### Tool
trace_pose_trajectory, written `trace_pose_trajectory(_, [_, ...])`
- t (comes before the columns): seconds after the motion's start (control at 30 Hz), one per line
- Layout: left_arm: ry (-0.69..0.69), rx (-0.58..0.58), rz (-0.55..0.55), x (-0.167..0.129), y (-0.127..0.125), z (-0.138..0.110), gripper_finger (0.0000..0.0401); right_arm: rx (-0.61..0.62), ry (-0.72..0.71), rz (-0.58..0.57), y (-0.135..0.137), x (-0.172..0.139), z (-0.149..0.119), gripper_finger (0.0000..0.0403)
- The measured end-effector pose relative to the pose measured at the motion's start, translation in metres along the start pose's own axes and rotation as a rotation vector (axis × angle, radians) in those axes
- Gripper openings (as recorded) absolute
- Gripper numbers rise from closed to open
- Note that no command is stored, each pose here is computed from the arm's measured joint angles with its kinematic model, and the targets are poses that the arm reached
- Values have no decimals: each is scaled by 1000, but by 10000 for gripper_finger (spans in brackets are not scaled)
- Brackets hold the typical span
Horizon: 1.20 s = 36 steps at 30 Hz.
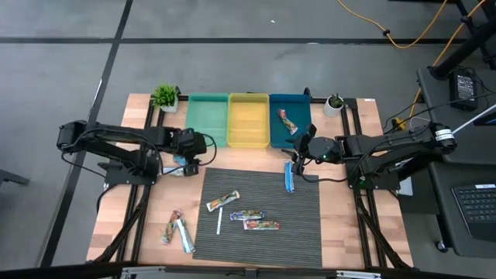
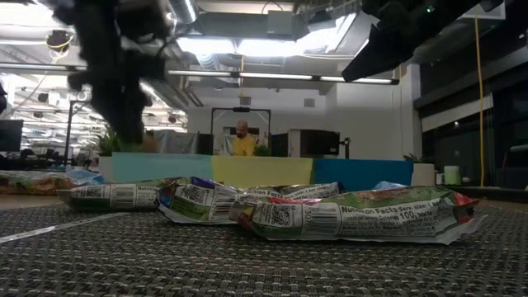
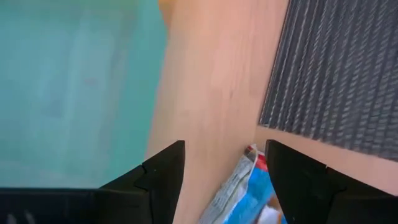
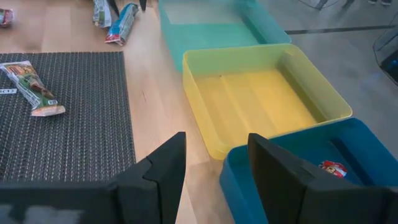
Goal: Pick and place Granola Bars by type
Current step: Put the red granola bar into the blue bin
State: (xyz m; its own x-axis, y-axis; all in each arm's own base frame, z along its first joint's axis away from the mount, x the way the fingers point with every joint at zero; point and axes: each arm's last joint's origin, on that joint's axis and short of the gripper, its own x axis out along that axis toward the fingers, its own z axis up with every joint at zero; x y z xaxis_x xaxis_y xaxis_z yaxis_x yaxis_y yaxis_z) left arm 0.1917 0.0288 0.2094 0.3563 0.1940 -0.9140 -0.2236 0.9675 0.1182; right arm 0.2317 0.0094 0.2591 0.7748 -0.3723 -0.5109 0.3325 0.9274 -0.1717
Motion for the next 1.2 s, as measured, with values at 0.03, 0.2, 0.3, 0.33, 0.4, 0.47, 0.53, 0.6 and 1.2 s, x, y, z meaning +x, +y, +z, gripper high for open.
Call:
trace_pose_trajectory(0.03, [12,2,7,-9,1,4,214,0,0,0,0,0,0,174])
trace_pose_trajectory(0.2, [103,-19,13,-34,5,4,214,2,17,-1,0,0,-2,174])
trace_pose_trajectory(0.3, [151,-28,16,-32,3,-6,214,4,39,-4,0,0,-4,174])
trace_pose_trajectory(0.33, [164,-25,16,-29,3,-9,214,2,44,-5,-1,0,-4,174])
trace_pose_trajectory(0.4, [186,-20,17,-24,2,-14,214,0,48,-5,-1,0,-5,174])
trace_pose_trajectory(0.47, [209,-17,20,-18,1,-20,214,0,48,-5,-1,0,-5,174])
trace_pose_trajectory(0.53, [228,-7,20,-13,1,-24,214,-1,48,-5,-1,0,-5,174])
trace_pose_trajectory(0.6, [221,-11,20,-13,1,-22,214,-2,48,-5,-1,0,-5,174])
trace_pose_trajectory(1.2, [253,-223,-53,8,-3,-6,214,-24,46,-4,-1,0,-5,174])
